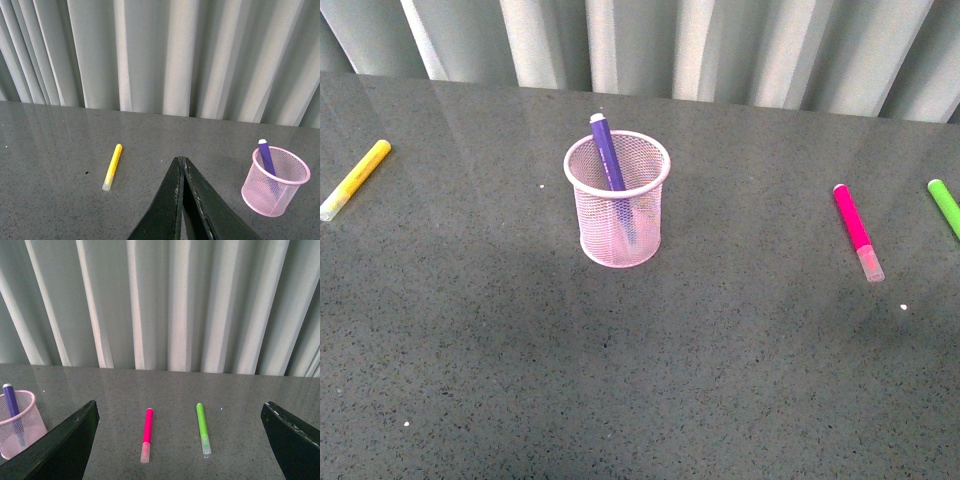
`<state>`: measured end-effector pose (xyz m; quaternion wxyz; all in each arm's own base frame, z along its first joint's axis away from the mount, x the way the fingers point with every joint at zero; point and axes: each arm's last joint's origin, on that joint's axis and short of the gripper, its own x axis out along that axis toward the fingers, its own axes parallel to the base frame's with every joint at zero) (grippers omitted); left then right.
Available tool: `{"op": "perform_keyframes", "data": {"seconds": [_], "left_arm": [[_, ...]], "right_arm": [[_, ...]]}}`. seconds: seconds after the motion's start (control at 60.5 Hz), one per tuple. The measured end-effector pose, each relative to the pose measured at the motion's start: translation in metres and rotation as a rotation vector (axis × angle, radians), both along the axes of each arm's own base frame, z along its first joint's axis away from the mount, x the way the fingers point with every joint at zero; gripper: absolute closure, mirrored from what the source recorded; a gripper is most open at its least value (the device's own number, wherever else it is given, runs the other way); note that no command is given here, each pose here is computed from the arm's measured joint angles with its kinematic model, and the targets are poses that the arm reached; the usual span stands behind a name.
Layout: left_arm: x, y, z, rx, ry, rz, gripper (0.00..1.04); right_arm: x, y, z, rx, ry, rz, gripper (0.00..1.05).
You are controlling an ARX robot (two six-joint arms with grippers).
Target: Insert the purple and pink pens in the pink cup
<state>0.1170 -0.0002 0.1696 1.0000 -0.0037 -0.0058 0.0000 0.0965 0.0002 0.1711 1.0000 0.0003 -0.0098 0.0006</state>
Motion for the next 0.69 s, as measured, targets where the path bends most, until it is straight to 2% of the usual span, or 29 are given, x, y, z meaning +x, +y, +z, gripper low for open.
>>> {"op": "perform_keyframes", "data": {"seconds": [0.479, 0.529, 0.694], "left_arm": [[-0.010, 0.000, -0.001, 0.000, 0.000, 0.000, 1.01], [-0.016, 0.000, -0.005, 0.000, 0.035, -0.002, 1.01], [-0.020, 0.000, -0.003, 0.000, 0.005, -0.002, 1.01]], "right_arm": [[0.000, 0.000, 0.000, 0.000, 0.000, 0.000, 0.07], [0.000, 0.000, 0.000, 0.000, 0.000, 0.000, 0.07], [0.000, 0.000, 0.000, 0.000, 0.000, 0.000, 0.07]]}}
